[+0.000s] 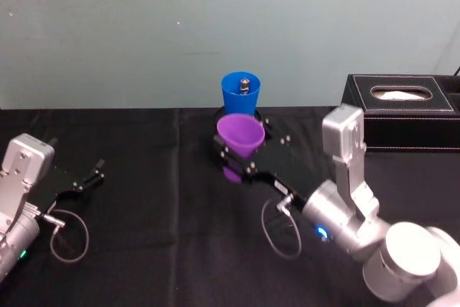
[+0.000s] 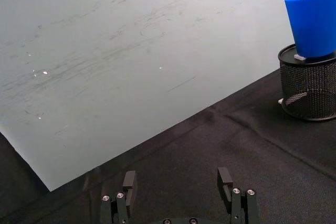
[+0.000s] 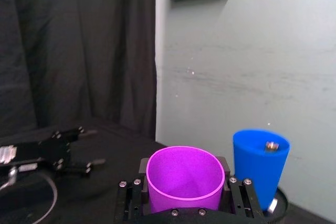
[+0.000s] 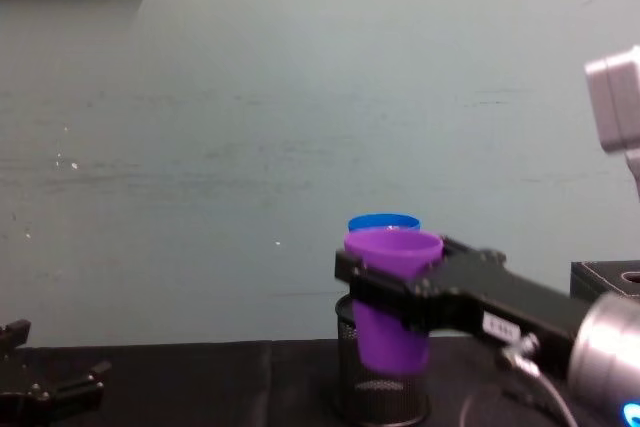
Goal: Pick up one cup with a gripper and tap it against the other cup.
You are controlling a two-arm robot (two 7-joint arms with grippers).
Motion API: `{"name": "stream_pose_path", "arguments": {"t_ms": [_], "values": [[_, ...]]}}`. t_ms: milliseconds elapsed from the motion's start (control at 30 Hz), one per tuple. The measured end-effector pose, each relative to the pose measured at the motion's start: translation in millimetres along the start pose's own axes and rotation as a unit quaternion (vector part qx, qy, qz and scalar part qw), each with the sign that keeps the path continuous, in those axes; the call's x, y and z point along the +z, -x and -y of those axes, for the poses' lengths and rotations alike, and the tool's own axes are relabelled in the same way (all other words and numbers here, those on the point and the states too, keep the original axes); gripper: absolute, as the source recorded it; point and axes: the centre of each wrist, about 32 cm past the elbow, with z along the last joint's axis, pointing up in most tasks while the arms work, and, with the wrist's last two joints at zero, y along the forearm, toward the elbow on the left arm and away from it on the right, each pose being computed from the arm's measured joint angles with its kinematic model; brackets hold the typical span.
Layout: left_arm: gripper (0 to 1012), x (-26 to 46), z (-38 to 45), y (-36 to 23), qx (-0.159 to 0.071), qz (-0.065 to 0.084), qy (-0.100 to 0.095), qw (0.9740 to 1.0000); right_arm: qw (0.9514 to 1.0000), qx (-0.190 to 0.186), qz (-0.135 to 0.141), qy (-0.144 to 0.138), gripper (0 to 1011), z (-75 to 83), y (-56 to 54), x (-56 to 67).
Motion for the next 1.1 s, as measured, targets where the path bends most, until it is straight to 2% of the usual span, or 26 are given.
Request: {"name": "stream_pose_path", "arguments": {"t_ms": [167, 500, 833, 1100], "values": [[1000, 0.0, 0.0, 0.0, 0.000, 0.000, 0.000, 1.0000, 0.9999, -0.002, -0.012, 0.004, 743, 17.7, 10.8, -19.1], [1000, 0.0, 0.0, 0.0, 0.000, 0.000, 0.000, 1.0000, 0.9995, -0.015, -0.024, 0.016, 743, 35.9, 19.0, -49.7], [1000, 0.0, 0.0, 0.0, 0.000, 0.000, 0.000, 1.0000, 0.9985, -0.030, -0.037, 0.027, 743, 44.9, 26.1, -71.7], [1000, 0.0, 0.0, 0.0, 0.000, 0.000, 0.000, 1.0000, 0.9981, -0.036, -0.039, 0.031, 743, 48.0, 28.5, -79.3]]}}
